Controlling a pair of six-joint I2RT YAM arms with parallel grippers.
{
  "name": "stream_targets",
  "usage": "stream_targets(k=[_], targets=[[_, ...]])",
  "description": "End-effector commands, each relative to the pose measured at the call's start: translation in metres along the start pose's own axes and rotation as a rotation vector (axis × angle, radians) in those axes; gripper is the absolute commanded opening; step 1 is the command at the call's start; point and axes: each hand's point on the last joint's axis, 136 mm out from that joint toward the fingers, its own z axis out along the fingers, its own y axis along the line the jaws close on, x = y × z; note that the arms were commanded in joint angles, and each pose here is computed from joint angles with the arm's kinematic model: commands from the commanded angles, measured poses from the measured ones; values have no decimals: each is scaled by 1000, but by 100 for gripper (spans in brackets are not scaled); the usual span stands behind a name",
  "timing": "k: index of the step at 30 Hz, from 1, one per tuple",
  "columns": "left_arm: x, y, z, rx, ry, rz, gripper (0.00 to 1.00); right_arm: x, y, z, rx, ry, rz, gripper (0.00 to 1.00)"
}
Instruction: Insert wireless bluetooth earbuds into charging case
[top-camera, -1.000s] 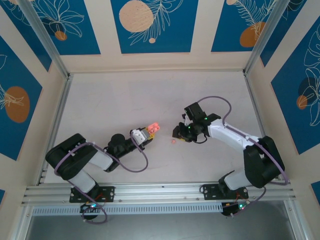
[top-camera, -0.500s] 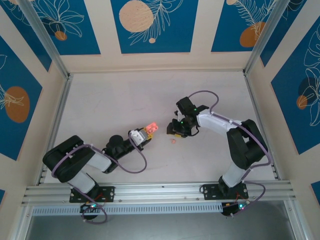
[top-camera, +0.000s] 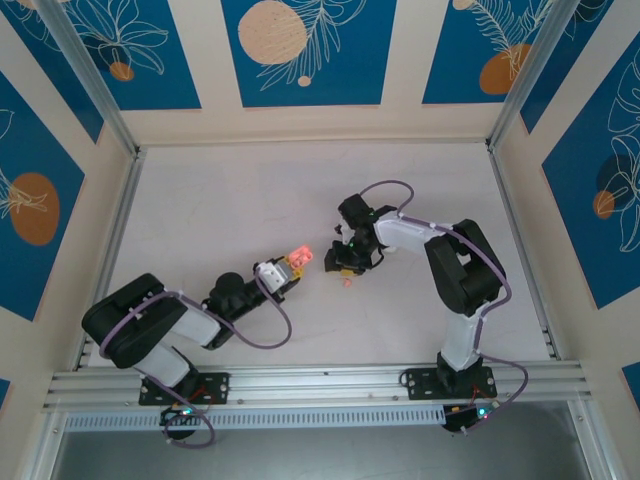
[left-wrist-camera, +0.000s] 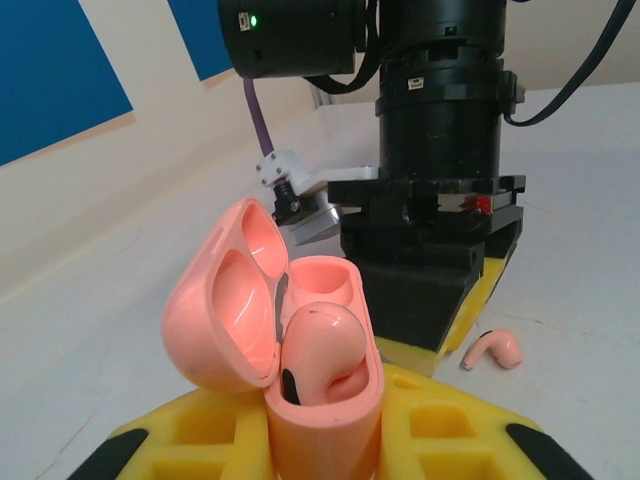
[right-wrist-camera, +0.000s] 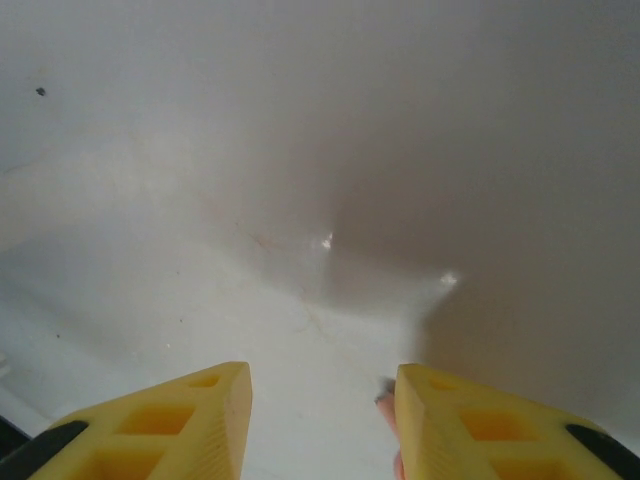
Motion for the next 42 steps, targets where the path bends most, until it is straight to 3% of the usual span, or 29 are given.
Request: stream_targets(k=[1,14,27,34,42], targets=[[-13,3,-4,-23,-46,7,22,9,9,2,-11,52,-43,42],[-13,2,-4,-18,-46,9,22,45,16,-2,7,159,-155,35],[-13,1,-4,-15,-48,9,22,66,26,-36,-21,136,-175,35],[-15,0,-3,-4,-53,7,22,56,4,-41,60,103,-21,39],[-16,1,-5,-14,-56,11,22,58,-9,-26,71,147,111,45]])
